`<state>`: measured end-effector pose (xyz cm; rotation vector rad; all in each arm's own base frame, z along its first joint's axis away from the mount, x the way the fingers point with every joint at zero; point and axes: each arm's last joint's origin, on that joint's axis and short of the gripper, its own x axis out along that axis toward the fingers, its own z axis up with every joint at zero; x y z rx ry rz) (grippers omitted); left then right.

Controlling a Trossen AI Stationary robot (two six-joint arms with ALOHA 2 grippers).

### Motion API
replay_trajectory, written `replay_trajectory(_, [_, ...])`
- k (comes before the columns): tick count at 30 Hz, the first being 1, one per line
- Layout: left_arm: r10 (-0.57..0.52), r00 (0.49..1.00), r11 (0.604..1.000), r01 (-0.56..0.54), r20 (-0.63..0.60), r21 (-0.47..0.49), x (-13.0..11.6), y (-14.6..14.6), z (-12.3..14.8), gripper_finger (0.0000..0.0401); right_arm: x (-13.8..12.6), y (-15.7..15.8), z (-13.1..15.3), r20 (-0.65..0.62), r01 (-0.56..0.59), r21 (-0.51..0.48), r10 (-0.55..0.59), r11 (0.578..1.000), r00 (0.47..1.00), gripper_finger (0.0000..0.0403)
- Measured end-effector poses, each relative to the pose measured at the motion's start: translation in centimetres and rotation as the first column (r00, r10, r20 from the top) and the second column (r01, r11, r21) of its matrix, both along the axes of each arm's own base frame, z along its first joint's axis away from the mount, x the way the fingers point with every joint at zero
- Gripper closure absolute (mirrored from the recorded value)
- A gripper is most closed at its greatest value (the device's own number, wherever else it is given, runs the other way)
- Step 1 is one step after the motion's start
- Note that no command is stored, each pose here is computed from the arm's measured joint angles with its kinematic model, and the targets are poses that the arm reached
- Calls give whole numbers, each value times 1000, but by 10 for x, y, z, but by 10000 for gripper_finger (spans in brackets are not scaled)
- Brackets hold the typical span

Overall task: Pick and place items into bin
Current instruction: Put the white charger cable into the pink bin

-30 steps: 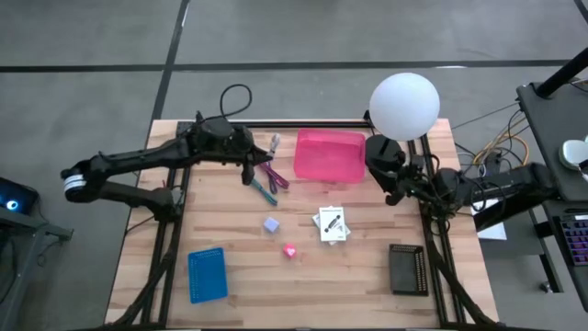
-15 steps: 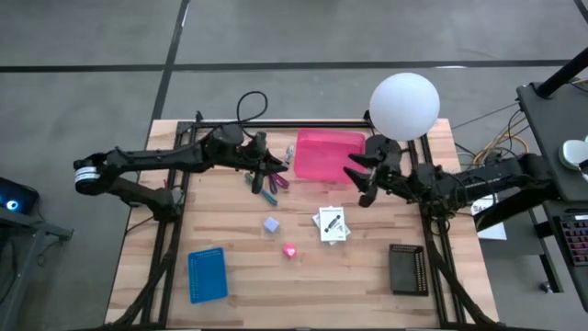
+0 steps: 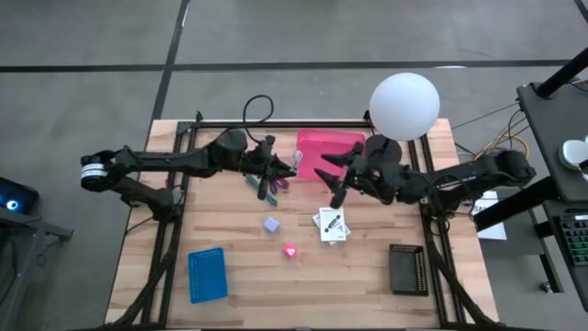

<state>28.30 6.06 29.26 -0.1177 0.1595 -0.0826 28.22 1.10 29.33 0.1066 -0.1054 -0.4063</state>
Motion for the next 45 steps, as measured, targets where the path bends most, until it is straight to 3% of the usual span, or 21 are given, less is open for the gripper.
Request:
replay_trajectory(10, [-5, 1000, 1000, 5, -8, -2, 2, 0, -3, 398, 33, -4, 10, 10, -69, 5, 69, 998, 998, 195])
replay_trajectory(21, [-8, 1000, 1000, 8, -5, -2, 2, 0, -3, 398, 57, -16, 18, -82, -37, 3, 37, 999, 996, 195])
replay_trajectory(32, [-8, 1000, 1000, 8, -4, -2, 3, 0, -2, 398, 59, -19, 25, -198, -29, -11, 26, 1000, 980, 195])
replay_trajectory(38, [-8, 1000, 1000, 8, 0, -1, 3, 0, -2, 398, 59, -20, 24, -182, -21, 36, 28, 999, 983, 197])
replay_trajectory(45, [-7, 1000, 1000, 7, -1, -1, 3, 0, -2, 398, 59, -20, 24, -181, -22, 38, 29, 999, 983, 243])
